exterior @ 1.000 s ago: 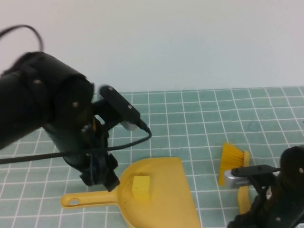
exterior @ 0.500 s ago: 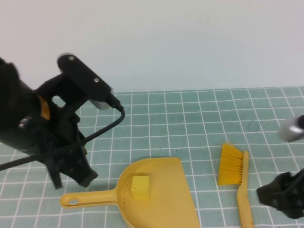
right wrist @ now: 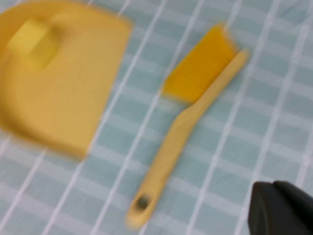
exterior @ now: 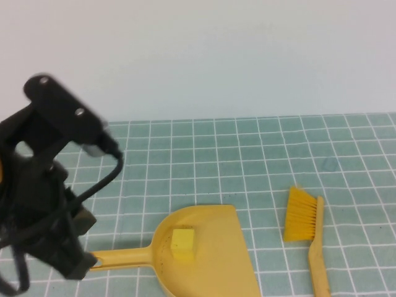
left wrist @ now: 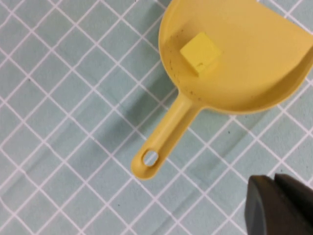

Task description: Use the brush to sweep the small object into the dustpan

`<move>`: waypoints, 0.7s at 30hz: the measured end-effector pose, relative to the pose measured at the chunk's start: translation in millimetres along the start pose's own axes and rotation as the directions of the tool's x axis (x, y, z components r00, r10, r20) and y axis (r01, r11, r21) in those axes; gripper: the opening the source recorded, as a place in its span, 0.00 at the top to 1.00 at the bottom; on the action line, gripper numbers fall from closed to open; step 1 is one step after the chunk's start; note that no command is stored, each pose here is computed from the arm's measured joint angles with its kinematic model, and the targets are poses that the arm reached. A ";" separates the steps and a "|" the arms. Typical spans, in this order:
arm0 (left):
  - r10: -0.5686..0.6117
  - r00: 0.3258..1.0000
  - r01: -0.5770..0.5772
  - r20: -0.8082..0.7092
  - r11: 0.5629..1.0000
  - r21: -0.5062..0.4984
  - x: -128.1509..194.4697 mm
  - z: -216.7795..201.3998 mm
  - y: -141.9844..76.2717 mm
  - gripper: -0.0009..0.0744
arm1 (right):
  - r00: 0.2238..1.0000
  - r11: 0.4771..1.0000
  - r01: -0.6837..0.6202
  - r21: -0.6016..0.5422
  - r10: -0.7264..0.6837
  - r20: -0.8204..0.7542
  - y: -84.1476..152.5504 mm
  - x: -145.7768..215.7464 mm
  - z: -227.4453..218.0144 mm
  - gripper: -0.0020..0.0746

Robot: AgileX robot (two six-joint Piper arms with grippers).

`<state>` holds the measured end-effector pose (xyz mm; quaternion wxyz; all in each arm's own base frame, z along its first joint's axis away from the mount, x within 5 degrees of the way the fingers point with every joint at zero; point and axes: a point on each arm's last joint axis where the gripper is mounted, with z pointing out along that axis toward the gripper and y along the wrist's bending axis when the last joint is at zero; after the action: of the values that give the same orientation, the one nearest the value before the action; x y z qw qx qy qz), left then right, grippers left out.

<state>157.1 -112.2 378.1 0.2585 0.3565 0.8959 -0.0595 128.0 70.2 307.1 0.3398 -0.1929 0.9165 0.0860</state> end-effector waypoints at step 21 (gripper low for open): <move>-0.320 0.837 0.255 0.445 0.946 0.201 67.3 9.6 -20.4 0.99 | 0.948 0.920 -0.268 0.284 0.199 0.248 -37.4 72.9 33.6 0.98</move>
<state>106.4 -89.2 334.2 0.4321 0.2088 0.8432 -0.2424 112.6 24.3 232.9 0.4502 -0.0145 0.8928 -0.0006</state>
